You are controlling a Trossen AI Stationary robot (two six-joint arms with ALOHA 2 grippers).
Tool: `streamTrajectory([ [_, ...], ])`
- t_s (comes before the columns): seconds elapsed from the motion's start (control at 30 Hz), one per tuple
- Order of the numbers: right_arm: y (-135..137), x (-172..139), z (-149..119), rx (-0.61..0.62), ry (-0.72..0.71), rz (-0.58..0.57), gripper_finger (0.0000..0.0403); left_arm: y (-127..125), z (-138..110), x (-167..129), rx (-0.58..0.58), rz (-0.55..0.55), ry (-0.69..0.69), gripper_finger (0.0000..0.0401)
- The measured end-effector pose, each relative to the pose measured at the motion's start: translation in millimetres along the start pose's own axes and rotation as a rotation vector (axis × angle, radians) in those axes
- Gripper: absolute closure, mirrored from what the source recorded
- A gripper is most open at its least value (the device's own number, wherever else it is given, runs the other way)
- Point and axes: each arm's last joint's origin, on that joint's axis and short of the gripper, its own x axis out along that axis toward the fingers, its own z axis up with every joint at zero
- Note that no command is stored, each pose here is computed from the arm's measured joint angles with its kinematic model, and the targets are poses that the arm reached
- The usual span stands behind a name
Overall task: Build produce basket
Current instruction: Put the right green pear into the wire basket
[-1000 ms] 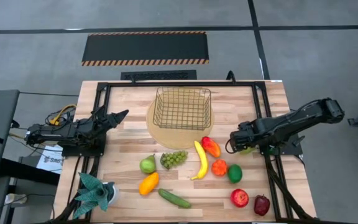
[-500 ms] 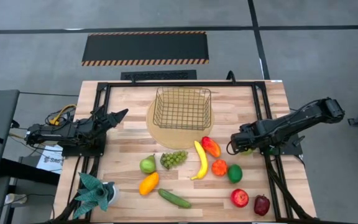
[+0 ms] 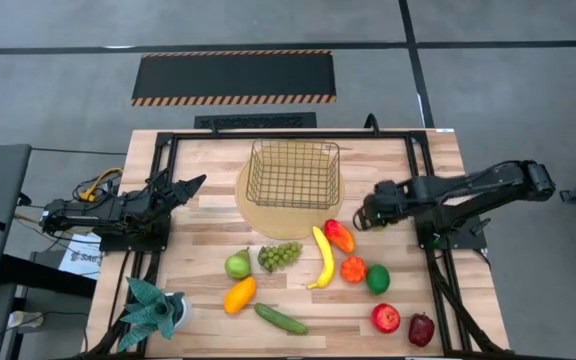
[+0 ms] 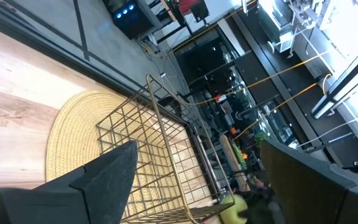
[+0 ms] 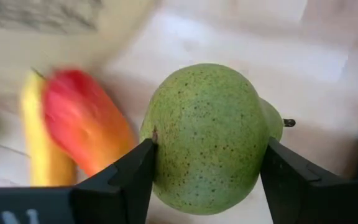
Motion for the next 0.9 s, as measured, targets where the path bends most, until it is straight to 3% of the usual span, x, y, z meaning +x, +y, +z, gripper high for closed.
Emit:
streamTrajectory([
  [0.13, 10, -33, 33, -0.051, -0.134, 0.073, 0.0161, 0, 0, 0, -0.001, -0.001, 0.0, 0.0074],
  [0.3, 25, -77, 81, -0.12, -0.355, 0.277, 0.0161, 0, 0, 0, -0.001, -0.001, 0.0, 0.0074],
  [0.43, 43, -93, 114, -0.191, -0.455, 0.359, 0.0161, 0, 0, 0, -0.001, -0.001, 0.0, 0.0074],
  [0.63, 87, -68, 145, -0.421, -0.387, 0.346, 0.0156, 0, 0, 0, -0.001, -0.001, 0.0, 0.0074],
  [0.9, 127, -11, 158, -0.693, -0.199, 0.302, 0.0152, 0, 0, 0, 0.011, -0.001, 0.002, 0.0074],
])
